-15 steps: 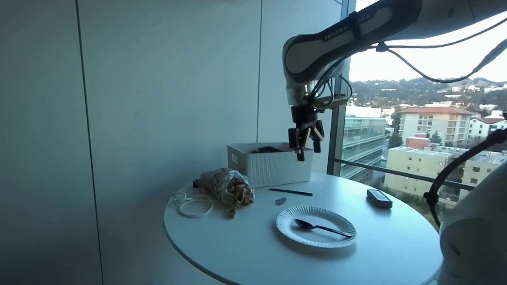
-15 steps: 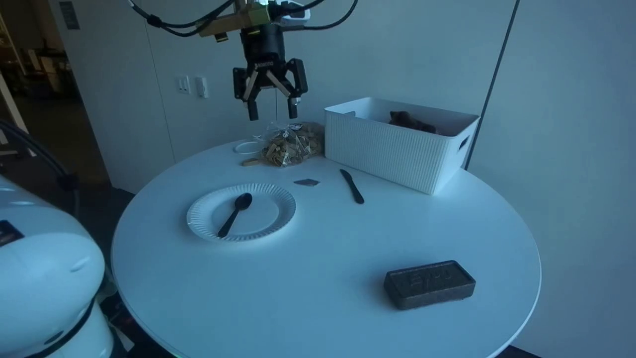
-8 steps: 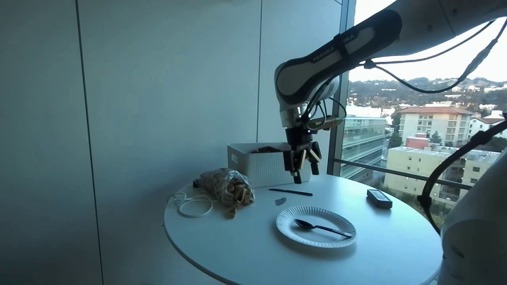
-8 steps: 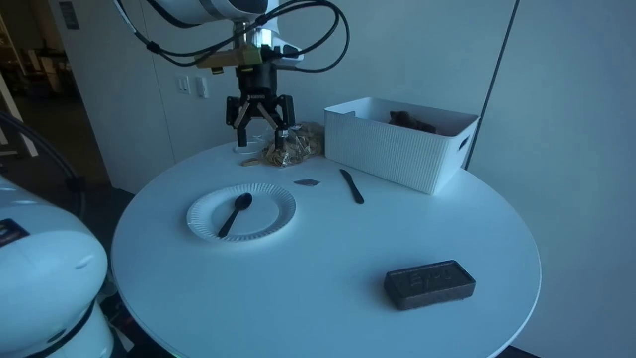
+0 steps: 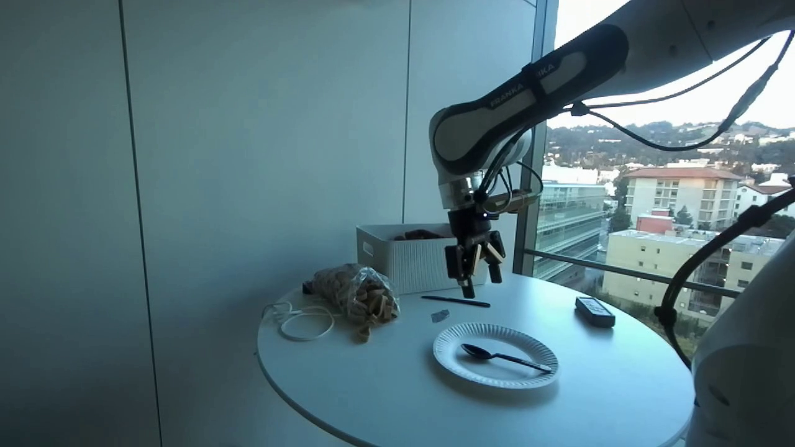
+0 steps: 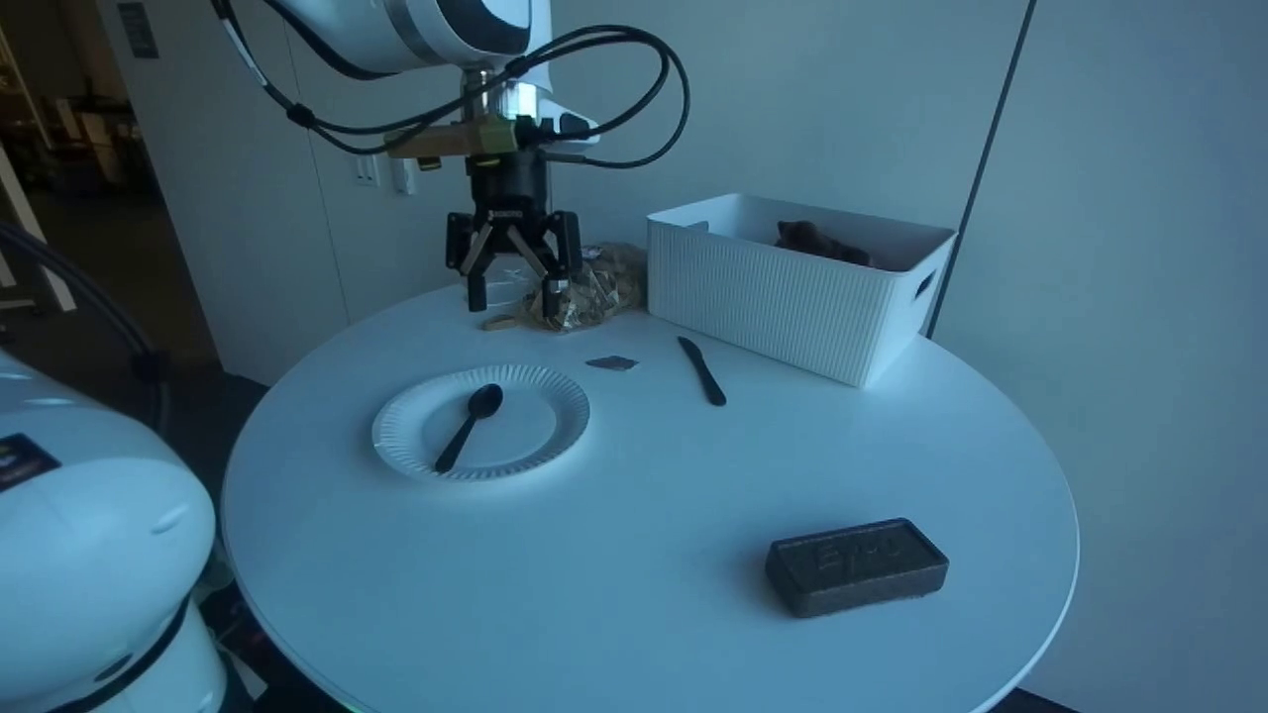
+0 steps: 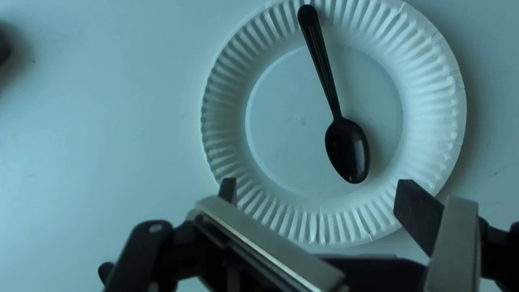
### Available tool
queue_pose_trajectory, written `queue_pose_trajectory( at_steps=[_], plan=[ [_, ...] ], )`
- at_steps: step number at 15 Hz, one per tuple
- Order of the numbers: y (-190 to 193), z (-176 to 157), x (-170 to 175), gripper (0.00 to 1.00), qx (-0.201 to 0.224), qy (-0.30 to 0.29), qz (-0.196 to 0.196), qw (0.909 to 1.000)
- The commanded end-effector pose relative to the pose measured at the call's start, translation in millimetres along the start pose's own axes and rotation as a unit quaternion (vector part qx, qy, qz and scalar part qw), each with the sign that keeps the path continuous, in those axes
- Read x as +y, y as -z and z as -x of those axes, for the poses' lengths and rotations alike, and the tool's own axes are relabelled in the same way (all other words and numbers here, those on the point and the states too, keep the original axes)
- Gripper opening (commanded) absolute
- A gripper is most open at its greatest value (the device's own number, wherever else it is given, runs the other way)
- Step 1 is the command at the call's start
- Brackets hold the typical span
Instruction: Take the spoon off of the plate and but the rubber bands on the plate
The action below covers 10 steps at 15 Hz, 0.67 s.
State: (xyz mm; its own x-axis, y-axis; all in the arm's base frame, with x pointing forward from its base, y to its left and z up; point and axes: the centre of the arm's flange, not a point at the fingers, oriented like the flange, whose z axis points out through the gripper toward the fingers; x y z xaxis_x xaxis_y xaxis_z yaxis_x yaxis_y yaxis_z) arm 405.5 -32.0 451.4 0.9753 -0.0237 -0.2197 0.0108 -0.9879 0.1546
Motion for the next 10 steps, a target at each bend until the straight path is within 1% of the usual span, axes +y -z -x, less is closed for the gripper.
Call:
queue_pose_trajectory(
  at_steps=[1,4,6,7,9,10],
  plan=[
    [-22.2,8.4,-5.8,1.00,-0.020,0.037,0.020,0.9989],
    [-63.3,22.5,-6.2,1.00,-0.053,0.085,0.025,0.9947],
    [-95.8,29.5,-3.8,1.00,-0.077,0.118,0.015,0.9899],
    [-110.1,32.4,-3.6,1.00,-0.082,0.134,0.017,0.9874],
    [-136.1,35.6,-6.5,1.00,-0.075,0.181,0.006,0.9805],
    [-148.4,33.1,-10.2,1.00,-0.059,0.191,0.006,0.9798]
  ],
)
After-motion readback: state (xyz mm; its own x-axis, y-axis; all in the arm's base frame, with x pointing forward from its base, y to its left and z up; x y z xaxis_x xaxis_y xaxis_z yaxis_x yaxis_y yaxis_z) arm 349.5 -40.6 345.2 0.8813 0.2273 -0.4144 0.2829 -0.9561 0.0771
